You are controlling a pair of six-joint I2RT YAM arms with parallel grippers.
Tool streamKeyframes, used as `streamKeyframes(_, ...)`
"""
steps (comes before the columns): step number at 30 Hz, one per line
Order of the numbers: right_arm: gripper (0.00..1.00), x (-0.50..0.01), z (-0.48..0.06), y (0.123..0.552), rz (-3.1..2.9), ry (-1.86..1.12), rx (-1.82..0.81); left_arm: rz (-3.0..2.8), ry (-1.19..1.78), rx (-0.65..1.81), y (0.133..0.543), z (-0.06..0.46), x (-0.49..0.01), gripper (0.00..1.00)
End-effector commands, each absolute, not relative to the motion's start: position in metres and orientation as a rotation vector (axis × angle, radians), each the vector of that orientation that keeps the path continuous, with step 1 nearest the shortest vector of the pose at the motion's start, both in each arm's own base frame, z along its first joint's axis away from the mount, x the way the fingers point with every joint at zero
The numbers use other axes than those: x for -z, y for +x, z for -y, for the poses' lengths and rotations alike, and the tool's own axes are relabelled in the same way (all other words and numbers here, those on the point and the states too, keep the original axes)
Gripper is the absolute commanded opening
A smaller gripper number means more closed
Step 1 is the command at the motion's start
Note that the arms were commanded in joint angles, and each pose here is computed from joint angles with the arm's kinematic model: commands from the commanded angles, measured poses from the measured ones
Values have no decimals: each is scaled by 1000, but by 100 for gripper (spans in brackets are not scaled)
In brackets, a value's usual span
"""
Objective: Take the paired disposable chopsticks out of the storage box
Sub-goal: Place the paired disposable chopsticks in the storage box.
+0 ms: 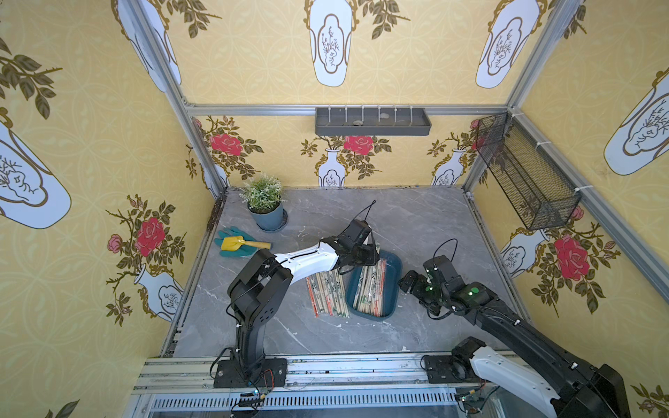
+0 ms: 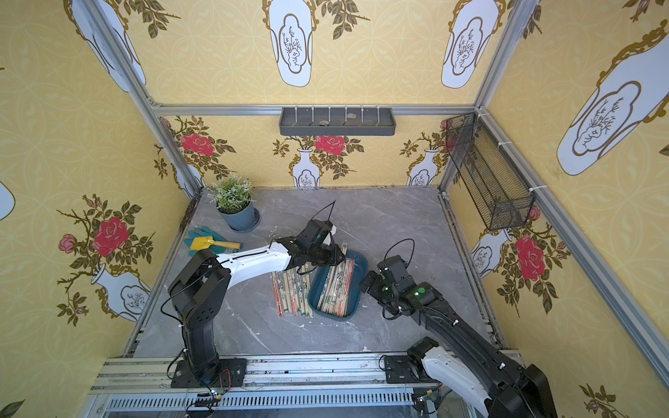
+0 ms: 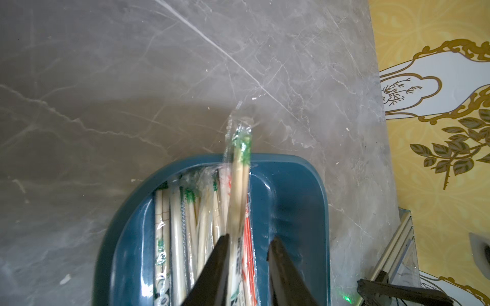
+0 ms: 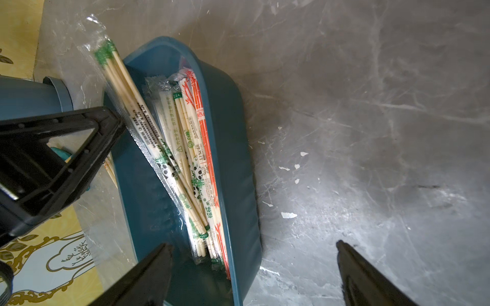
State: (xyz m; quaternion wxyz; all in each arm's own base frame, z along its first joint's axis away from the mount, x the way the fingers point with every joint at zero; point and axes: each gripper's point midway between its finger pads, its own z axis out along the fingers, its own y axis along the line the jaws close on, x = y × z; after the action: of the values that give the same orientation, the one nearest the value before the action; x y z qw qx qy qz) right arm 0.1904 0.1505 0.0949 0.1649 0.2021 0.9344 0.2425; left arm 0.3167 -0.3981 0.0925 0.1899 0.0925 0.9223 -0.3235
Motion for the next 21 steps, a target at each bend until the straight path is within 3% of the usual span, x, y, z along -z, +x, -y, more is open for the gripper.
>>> streamKeyframes(1,97,-94,-150,189,-2667,566,-687,-2570,288,905,319,401,-93,38)
streamKeyframes(12,97,-92,-150,190,-2671,570,-683,-2564,274,742,312,390,-97,49)
streamKeyframes(21,97,-90,-152,190,-2677,564,-687,-2614,316,535,304,391,-78,35)
